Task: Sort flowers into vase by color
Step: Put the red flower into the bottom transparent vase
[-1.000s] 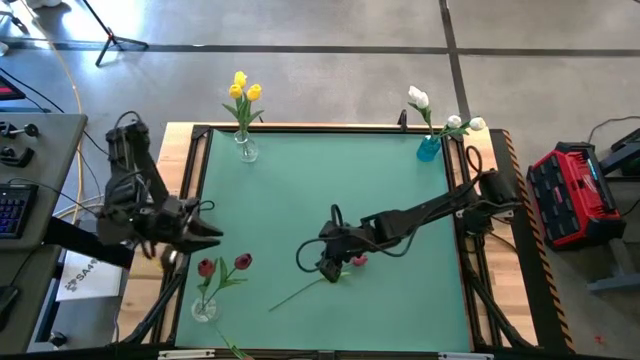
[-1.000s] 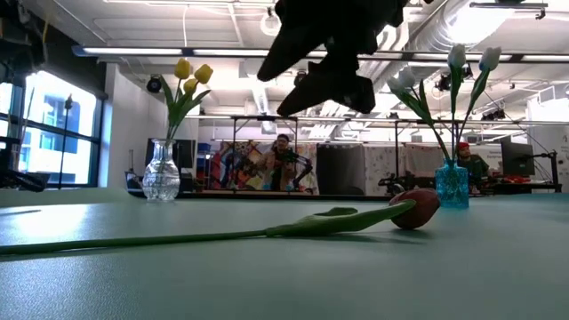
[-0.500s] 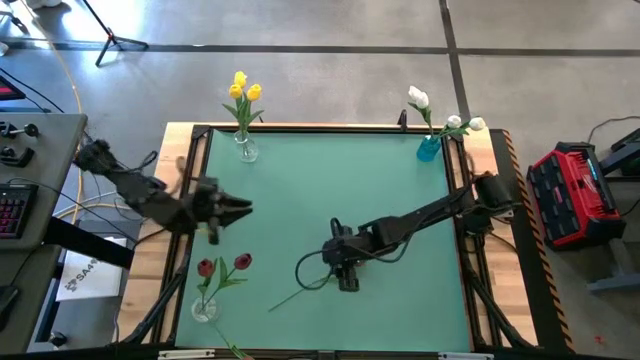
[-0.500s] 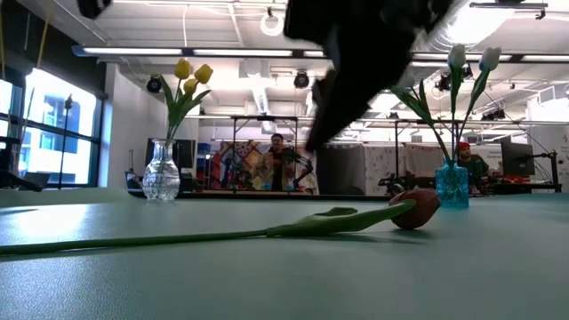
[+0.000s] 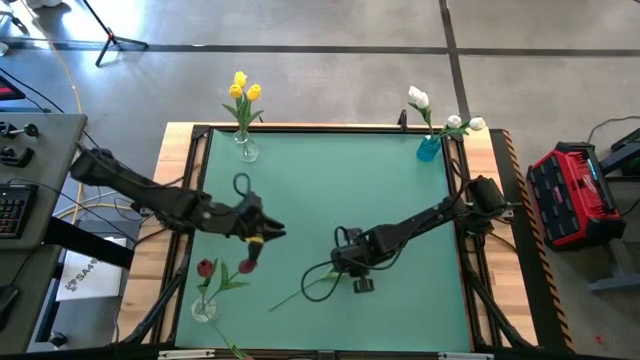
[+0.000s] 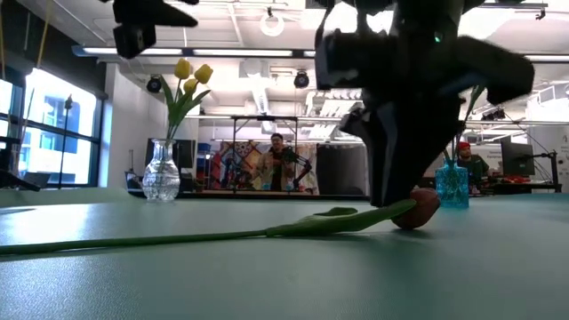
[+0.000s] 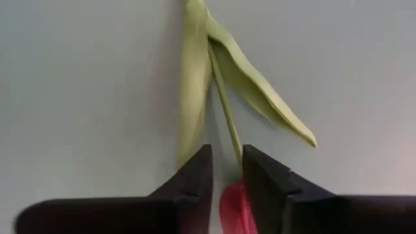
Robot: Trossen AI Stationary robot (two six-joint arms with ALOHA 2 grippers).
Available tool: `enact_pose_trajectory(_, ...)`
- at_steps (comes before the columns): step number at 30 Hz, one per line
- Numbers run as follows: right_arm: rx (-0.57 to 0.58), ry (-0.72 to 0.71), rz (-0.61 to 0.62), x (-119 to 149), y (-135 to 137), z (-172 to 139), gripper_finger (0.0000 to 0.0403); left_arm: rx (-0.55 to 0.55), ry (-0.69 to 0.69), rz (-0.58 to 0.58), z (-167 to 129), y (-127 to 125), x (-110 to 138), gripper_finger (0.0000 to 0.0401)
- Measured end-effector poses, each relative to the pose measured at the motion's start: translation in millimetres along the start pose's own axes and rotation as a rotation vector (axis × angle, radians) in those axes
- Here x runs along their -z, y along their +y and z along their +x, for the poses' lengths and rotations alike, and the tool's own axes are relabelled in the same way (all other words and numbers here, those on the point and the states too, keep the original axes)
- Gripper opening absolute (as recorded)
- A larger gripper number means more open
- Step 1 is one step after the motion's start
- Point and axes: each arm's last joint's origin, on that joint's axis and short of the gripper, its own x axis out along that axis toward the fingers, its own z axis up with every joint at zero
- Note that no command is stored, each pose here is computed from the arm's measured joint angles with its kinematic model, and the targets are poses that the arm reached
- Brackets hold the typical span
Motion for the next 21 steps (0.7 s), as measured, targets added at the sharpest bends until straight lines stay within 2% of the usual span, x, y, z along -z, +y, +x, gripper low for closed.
enact_pose_trajectory(5, 0.012, 0.011, 0.0, 9, -5, 9, 0.0028, -0.012, 0.083, 0.025, 22, -1, 13, 0.0099)
enact_pose_trajectory(9, 0.006, 0.017, 0.006, 13, -8, 12, 0.0005, -0.028, 0.132, 0.04, 33, 0, 21, 0.0099)
enact_pose_trajectory(16, 0.013, 0.017, -0.012, 8, -7, 7, 0.0001, -0.022, 0.208, 0.053, 44, 1, 31, 0.0099)
enact_pose_trajectory(21, 0.012, 0.002, -0.013, 4, -7, 5, 0.0017, -0.013, 0.226, 0.053, 46, 1, 33, 0.0099)
